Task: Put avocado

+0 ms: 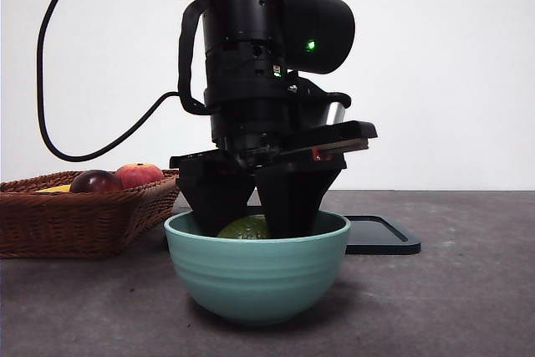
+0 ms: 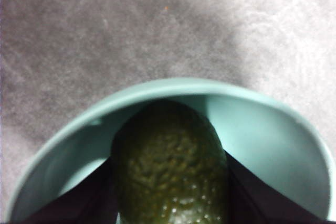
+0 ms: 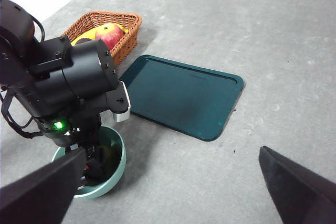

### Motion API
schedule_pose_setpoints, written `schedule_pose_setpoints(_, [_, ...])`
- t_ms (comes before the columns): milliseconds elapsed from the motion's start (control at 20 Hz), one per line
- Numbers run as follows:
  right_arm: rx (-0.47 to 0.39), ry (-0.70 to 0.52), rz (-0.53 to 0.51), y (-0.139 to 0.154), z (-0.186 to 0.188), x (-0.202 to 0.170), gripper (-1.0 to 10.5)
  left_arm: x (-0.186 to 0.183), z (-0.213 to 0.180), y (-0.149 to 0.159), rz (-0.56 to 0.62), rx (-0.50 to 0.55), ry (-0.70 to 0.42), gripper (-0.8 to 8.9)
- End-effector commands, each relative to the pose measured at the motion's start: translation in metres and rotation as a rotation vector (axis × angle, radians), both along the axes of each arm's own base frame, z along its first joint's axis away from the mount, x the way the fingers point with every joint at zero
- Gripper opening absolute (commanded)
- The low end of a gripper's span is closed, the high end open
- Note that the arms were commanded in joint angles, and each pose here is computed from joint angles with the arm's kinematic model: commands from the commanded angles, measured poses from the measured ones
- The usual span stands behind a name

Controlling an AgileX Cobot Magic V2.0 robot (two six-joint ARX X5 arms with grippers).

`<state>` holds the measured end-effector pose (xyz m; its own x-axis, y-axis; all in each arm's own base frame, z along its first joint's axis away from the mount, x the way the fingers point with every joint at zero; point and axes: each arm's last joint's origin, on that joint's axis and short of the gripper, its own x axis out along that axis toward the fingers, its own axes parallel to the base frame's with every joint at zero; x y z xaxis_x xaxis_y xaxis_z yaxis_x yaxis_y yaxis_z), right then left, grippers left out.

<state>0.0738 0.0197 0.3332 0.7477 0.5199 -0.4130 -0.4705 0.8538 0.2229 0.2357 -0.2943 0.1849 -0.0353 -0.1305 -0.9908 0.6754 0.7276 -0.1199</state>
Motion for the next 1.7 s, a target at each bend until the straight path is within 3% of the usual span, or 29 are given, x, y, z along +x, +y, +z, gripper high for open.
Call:
schedule_pose_setpoints(50, [0.011,-0.007,0.000,0.000,0.004,0.000,6.0,0.001,-0.004,-0.007,-0.022,-0.003,-0.005,1.89])
schedule_pose_setpoints(250, [0.011,-0.007,0.000,0.000,0.004,0.000,6.0,0.001,0.000,-0.007,-0.025,0.002,-0.002,4.60])
schedule_pose_setpoints(400, [0.011,-0.007,0.000,0.000,0.004,0.000,6.0,-0.001,0.019,-0.005,-0.026,-0.023,-0.023,4.69])
schedule_pose_setpoints(750, [0.011,-0.007,-0.001,0.000,0.004,0.000,6.0,-0.019,0.098,0.018,-0.022,-0.200,-0.178,4.77])
schedule_pose_setpoints(900, [0.017,-0.003,-0.004,0.000,0.004,0.000,6.0,-0.032,0.135,0.038,-0.003,-0.249,-0.305,5.72])
schedule_pose_setpoints(1200, [0.019,-0.001,-0.005,0.000,0.004,0.000,6.0,-0.063,0.193,0.091,0.013,-0.339,-0.452,5.61])
schedule_pose_setpoints(1450, [0.022,0.007,-0.006,0.000,0.004,0.000,6.0,-0.100,0.208,0.142,0.042,-0.413,-0.543,5.61])
schedule_pose_setpoints(1700, [0.021,0.045,-0.008,0.000,0.001,-0.002,6.0,-0.148,0.191,0.196,0.063,-0.533,-0.647,5.61])
